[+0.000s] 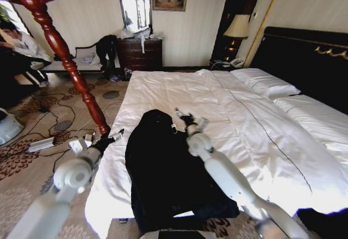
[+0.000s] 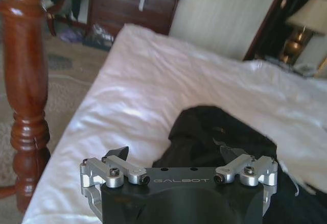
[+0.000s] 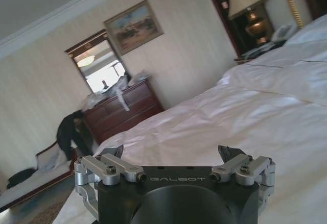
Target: Pick up the clothes from the bed and hang them on the clothes hanger.
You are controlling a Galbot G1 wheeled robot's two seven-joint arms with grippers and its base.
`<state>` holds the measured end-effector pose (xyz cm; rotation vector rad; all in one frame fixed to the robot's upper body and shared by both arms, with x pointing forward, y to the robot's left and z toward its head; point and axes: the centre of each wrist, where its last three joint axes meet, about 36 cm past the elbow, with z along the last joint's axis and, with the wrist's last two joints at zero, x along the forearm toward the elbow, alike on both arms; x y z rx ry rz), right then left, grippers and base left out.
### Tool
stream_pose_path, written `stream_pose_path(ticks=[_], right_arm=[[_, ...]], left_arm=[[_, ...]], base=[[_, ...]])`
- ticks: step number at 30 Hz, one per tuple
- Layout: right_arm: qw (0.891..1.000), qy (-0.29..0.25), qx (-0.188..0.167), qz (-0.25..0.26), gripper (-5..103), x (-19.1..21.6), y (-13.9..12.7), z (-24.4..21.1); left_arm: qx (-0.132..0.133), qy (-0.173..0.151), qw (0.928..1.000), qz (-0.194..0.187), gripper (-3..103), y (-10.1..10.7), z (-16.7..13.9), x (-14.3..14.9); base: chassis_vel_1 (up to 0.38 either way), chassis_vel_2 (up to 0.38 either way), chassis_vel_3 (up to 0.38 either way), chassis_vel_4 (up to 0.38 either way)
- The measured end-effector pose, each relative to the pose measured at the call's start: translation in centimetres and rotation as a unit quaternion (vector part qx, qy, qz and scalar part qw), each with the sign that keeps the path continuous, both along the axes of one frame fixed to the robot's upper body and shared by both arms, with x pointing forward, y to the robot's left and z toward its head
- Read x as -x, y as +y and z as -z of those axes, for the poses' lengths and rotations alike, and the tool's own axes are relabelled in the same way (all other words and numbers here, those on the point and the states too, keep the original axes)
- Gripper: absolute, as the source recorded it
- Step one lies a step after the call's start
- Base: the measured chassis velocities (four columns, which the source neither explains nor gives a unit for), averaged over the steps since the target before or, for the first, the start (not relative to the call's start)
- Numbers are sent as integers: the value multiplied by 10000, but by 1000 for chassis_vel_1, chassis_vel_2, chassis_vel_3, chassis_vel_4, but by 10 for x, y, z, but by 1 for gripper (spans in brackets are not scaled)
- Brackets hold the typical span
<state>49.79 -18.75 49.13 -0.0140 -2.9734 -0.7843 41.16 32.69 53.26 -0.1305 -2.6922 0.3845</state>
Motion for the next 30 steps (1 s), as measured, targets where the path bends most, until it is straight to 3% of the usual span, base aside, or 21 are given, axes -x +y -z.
stream_pose_path(ticks=[4, 10, 13, 15, 18, 21, 24, 25, 28, 30], right_arm=[[9985, 188, -279, 442, 100, 28, -28, 1], [9964, 248, -421, 695, 100, 41, -43, 3], [9952, 309, -493, 787, 100, 48, -48, 4], [9950, 323, -504, 800, 100, 49, -49, 3], [9945, 346, -554, 823, 100, 51, -50, 2], [9941, 367, -601, 831, 100, 52, -49, 3], [9934, 420, -651, 848, 100, 53, -48, 4], [9934, 420, -651, 848, 100, 53, -48, 4], [9927, 504, -680, 863, 100, 55, -46, 9], [9925, 528, -683, 865, 100, 56, -46, 11]], left_arm=[[-318, 492, 9977, 347, 100, -26, 10, -25], [-437, 733, 9943, 633, 100, -54, 32, -40], [-647, 864, 9921, 638, 97, -66, 52, -46], [-695, 897, 9917, 607, 97, -66, 57, -46], [-653, 993, 9916, 502, 81, -61, 70, -42], [-640, 1003, 9921, 396, 75, -55, 74, -39], [-644, 1006, 9927, 172, 59, -43, 80, -36], [-644, 1006, 9927, 172, 59, -43, 80, -36], [-735, 1000, 9921, -168, 43, -22, 86, -33], [-768, 1004, 9917, -254, 43, -17, 88, -32]], base=[[0, 0, 0, 0], [0, 0, 0, 0], [0, 0, 0, 0], [0, 0, 0, 0], [0, 0, 0, 0], [0, 0, 0, 0], [0, 0, 0, 0], [0, 0, 0, 0], [0, 0, 0, 0], [0, 0, 0, 0]])
